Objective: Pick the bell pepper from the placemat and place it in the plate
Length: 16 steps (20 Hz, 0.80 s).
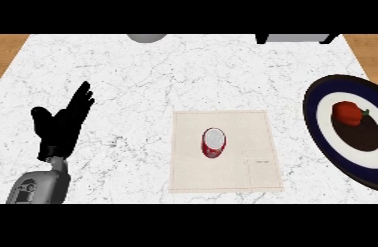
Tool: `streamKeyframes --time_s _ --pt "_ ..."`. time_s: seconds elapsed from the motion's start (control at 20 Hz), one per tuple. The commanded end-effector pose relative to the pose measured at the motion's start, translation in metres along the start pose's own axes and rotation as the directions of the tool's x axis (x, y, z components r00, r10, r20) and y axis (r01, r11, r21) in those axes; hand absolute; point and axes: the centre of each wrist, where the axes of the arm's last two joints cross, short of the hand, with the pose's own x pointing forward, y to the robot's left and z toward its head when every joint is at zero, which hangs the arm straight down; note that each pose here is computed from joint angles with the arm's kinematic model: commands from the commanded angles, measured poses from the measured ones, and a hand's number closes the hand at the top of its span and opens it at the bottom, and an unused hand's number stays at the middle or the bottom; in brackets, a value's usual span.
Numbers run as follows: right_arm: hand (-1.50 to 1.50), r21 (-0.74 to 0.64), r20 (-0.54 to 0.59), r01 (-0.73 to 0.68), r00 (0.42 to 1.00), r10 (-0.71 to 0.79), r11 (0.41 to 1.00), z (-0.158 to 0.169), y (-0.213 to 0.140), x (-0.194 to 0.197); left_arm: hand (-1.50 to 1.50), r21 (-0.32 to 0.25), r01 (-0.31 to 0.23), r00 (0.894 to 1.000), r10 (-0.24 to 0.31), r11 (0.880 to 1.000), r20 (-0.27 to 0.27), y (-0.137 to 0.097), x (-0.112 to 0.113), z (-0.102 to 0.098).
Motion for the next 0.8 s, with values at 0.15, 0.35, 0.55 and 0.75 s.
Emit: streamKeyframes --time_s 0.15,0.35,0.55,0.75 --pt "-1.50 0.005 -0.053 0.323 0.945 -0.322 0.947 0.012 -0.038 0.006 0.00 0.012 0.005 1.000 -0.005 1.000 -0.017 0.011 -0.006 0.008" --pt "-1.50 0.071 -0.152 0.456 0.884 -0.442 0.887 0.010 -0.022 -0.009 0.00 0.001 -0.001 1.000 0.001 1.000 -0.002 -0.017 0.002 -0.005" --pt "-1.50 0.054 -0.137 0.483 0.871 -0.472 0.874 0.030 -0.055 -0.006 0.00 0.005 0.001 1.000 -0.001 1.000 -0.010 0.000 0.004 -0.008" --pt "-1.50 0.057 -0.110 0.473 0.878 -0.465 0.879 0.047 -0.064 -0.008 0.00 -0.017 0.004 1.000 -0.004 1.000 0.008 -0.007 0.009 -0.011"
